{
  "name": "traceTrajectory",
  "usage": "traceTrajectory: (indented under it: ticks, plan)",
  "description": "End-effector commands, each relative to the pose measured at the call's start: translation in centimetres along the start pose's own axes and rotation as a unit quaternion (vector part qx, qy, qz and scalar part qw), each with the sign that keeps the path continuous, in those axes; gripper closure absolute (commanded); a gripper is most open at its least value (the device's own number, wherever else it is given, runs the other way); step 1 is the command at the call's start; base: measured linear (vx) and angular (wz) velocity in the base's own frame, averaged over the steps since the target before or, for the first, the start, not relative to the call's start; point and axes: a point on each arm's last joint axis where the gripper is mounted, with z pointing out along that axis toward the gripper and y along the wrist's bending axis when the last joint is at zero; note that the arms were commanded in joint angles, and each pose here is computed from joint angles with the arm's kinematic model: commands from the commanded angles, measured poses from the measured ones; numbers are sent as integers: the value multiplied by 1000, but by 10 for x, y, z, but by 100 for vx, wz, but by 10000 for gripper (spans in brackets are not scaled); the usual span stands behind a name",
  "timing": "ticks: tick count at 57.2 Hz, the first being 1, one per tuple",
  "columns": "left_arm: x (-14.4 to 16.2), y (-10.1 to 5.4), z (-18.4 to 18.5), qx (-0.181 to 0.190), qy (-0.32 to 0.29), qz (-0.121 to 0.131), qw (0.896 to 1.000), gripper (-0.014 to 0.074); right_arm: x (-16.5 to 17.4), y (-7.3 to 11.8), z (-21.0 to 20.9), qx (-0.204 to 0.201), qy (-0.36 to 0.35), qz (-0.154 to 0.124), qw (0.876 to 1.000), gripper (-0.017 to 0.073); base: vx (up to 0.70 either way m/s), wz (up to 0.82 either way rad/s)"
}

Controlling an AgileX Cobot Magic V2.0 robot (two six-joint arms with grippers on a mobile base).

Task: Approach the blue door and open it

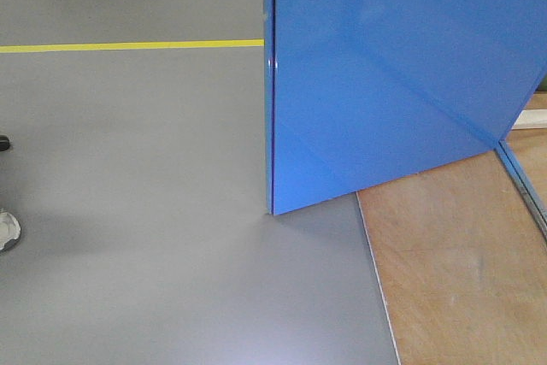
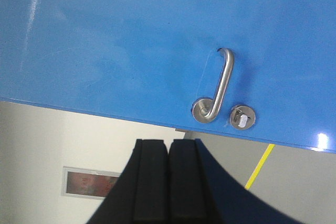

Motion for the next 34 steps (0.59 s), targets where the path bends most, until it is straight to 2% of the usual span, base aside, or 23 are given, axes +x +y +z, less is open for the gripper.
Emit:
traceTrajectory:
  ticks: [1, 34]
  plan:
    - [-16, 0, -4, 4, -60, -4, 998, 521, -5, 23, -14, -38, -27, -6, 999, 551, 0, 0]
    - [-16, 0, -4, 4, -60, -4, 998, 521, -5, 23, -14, -38, -27, -6, 999, 551, 0, 0]
